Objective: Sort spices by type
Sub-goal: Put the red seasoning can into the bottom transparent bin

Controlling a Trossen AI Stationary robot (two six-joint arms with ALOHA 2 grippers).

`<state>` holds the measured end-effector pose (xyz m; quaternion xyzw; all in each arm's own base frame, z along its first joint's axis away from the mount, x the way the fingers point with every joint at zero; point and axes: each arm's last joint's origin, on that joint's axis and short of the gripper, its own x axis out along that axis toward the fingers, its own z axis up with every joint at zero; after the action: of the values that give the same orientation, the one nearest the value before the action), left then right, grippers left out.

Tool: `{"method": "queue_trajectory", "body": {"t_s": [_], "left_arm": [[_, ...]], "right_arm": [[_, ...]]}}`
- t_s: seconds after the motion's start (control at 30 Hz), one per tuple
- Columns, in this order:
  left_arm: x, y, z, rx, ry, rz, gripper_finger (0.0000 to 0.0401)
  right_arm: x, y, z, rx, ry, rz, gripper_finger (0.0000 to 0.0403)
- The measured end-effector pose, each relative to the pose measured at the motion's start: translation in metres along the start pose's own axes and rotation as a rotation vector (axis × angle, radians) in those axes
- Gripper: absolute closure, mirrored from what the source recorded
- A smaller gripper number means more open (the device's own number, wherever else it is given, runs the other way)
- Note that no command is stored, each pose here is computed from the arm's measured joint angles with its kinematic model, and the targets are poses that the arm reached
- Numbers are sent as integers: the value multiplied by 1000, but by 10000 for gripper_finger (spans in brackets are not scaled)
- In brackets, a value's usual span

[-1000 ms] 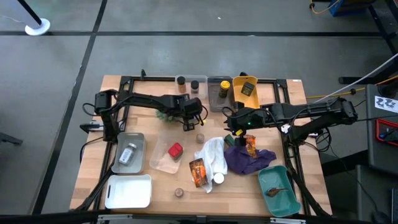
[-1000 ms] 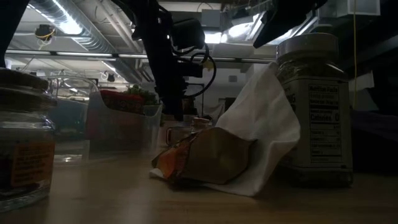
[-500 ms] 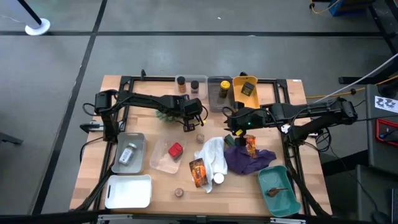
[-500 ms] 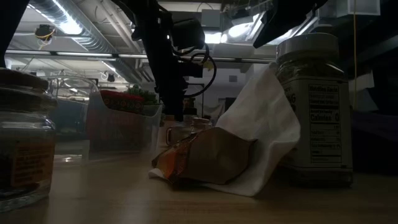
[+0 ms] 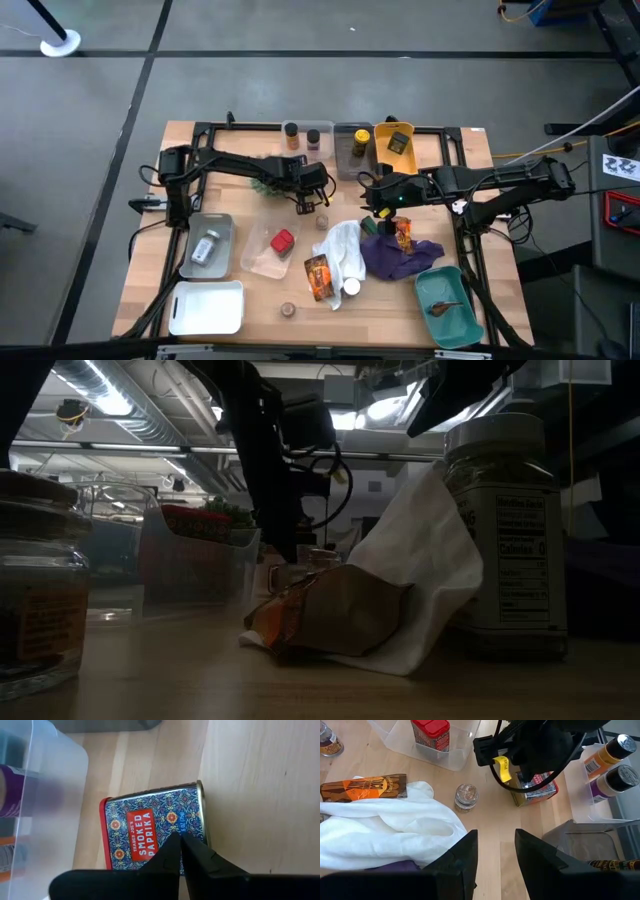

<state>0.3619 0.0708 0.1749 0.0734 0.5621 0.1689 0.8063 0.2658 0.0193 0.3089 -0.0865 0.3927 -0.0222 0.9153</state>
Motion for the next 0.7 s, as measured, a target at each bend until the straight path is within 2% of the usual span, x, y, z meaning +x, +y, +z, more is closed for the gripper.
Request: {"method": "queue_trajectory", "body": {"t_s": [0.7], "left_arm": [[-7, -2, 2, -7, -17, -5, 400]], "right_arm": [[0, 0, 0, 0, -2, 0, 272]]}}
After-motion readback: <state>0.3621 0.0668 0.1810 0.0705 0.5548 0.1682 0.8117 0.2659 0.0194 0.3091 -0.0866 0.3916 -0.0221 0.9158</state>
